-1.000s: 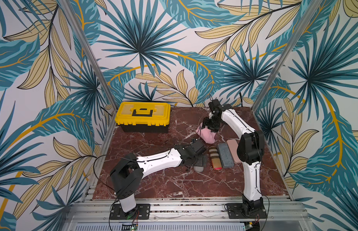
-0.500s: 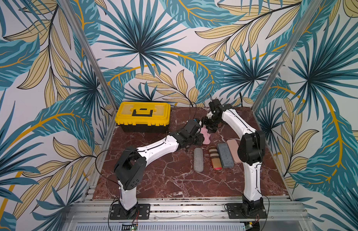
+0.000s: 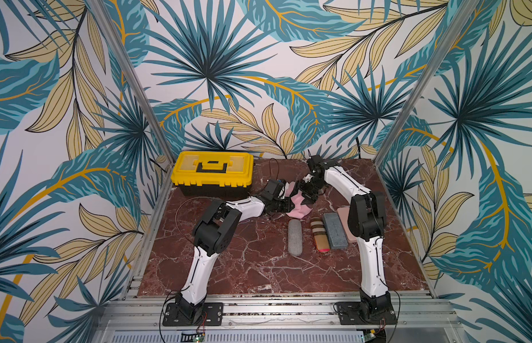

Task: Wipe the eyeglass case
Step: Place the cleaning item at the center of the board, then reset both arms

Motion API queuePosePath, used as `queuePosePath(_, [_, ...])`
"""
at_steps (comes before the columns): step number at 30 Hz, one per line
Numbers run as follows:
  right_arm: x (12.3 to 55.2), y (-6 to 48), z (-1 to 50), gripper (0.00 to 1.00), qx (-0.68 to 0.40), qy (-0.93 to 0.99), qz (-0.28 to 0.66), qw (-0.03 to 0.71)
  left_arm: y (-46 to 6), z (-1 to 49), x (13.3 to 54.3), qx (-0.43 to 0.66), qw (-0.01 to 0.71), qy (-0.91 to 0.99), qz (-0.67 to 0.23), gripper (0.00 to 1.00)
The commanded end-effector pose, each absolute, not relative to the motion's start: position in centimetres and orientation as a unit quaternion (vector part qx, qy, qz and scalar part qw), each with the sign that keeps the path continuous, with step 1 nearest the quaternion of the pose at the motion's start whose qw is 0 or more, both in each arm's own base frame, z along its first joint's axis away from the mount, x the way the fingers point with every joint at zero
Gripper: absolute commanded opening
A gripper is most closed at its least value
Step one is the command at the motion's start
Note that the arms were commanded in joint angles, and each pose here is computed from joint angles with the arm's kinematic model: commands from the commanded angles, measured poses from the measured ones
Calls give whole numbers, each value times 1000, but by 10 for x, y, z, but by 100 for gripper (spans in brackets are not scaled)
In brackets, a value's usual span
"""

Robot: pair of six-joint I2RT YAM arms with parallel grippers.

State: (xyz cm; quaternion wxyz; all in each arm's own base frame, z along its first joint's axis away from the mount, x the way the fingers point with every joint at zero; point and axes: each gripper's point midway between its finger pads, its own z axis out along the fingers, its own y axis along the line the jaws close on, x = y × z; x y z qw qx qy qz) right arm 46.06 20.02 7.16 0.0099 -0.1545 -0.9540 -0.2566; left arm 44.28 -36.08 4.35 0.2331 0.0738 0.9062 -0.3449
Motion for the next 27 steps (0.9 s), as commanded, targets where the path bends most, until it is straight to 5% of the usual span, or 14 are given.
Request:
queuePosePath(1, [458,207,84,68,-150,-949,-278,18,-348,33,456,26,213,920,-329,28])
queuePosePath(5, [464,195,129,69,-133,-954,-267,-27,-336,4,446,14,142,945,-294,28])
queuePosePath(13, [465,146,199,72,-134,-964,-197,-118,-335,10,448,7,127,948,-292,31])
queuePosePath(20, [450,148,167,72,-141,-966,-200,-79,-364,104,455,40,179,906,-381,56])
queuePosePath(27, [438,128,178,72,-119,-969,-163,-140,-350,175,442,59,236,888,-390,67])
